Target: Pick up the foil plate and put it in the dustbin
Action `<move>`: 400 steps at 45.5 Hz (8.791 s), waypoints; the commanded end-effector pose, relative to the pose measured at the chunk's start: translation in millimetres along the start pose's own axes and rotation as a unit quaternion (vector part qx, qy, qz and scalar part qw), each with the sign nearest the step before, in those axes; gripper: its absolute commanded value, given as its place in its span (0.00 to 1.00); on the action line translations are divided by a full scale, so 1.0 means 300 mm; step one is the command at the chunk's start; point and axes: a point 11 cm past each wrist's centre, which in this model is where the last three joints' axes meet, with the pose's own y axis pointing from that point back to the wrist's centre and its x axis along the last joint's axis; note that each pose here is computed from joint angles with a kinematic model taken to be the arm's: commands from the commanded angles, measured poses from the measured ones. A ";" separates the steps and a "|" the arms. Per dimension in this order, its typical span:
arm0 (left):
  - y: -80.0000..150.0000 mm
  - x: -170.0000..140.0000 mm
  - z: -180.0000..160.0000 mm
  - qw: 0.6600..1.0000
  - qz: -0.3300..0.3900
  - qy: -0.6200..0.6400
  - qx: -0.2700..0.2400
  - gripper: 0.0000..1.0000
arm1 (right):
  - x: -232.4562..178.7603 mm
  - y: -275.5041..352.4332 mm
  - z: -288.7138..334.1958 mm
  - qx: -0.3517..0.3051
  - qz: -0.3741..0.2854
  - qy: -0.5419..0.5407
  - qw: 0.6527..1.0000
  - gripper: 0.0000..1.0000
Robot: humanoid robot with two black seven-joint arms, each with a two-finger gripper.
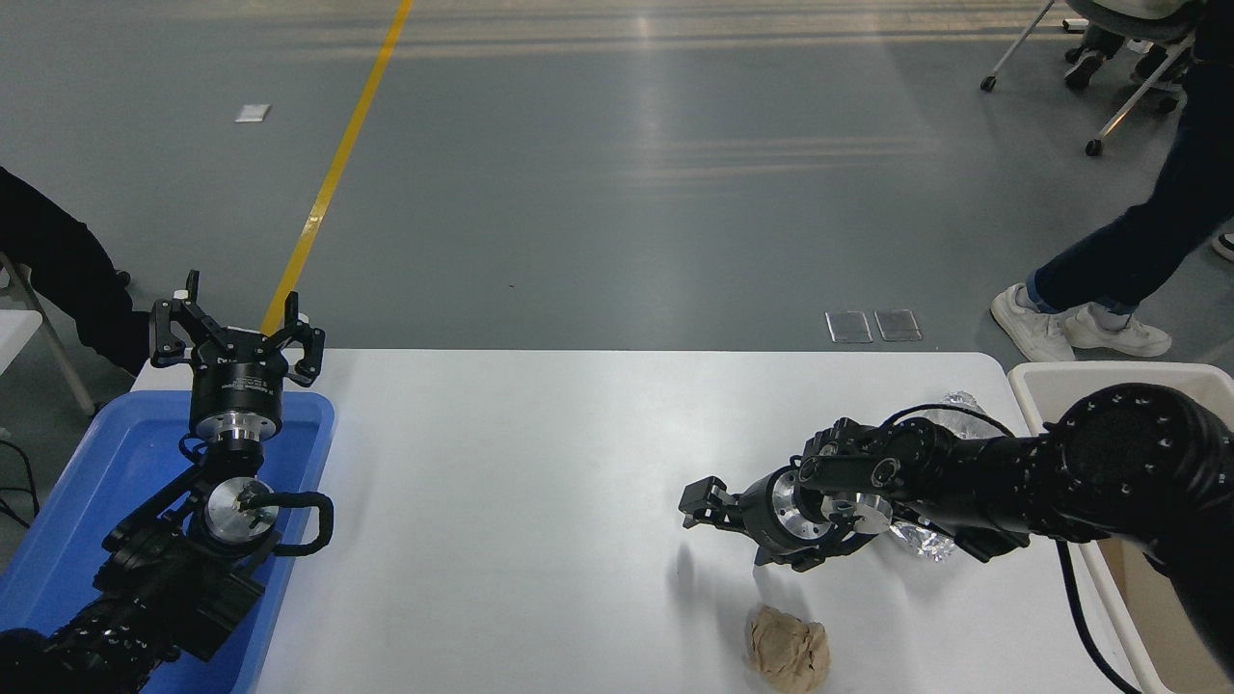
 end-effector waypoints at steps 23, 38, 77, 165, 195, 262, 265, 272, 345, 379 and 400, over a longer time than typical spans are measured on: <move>0.000 0.001 0.003 1.000 0.001 0.000 -0.001 0.99 | 0.042 0.067 -0.090 0.011 0.007 0.029 0.999 1.00; -0.001 0.001 0.004 1.000 0.001 0.001 -0.002 0.99 | 0.178 0.414 -0.296 0.024 0.047 0.118 0.992 1.00; -0.001 0.002 0.005 1.000 0.001 0.001 -0.003 0.99 | 0.336 1.267 -0.074 -0.116 0.121 0.220 0.961 1.00; -0.001 0.001 0.005 1.000 0.000 -0.001 -0.001 0.99 | 0.311 0.318 0.620 -0.157 0.151 -0.160 0.963 0.89; -0.002 -0.001 0.002 1.000 0.000 0.000 0.000 0.99 | 0.275 0.264 0.601 -0.154 0.147 -0.159 0.964 0.00; -0.001 0.001 0.004 1.000 -0.001 -0.001 0.000 0.99 | 0.459 1.422 0.279 -0.161 0.205 0.024 0.965 0.00; -0.001 -0.001 0.004 1.000 -0.001 -0.001 0.000 0.99 | 0.477 1.443 0.367 -0.190 0.217 0.019 0.957 0.00; -0.001 0.002 0.007 1.000 -0.001 -0.002 -0.001 0.99 | 0.511 1.473 0.653 -0.213 0.243 -0.036 0.946 0.00; -0.001 0.002 0.006 1.000 0.001 0.000 -0.002 0.99 | 0.242 0.431 1.335 -0.298 0.342 -0.321 0.831 0.45; -0.003 0.000 0.006 1.000 0.000 0.000 -0.002 0.99 | 0.540 0.807 0.848 -0.143 0.329 -0.178 0.917 0.98; -0.001 0.000 0.004 1.000 -0.001 0.000 0.000 0.99 | 0.490 0.949 0.230 -0.114 0.230 0.097 0.962 1.00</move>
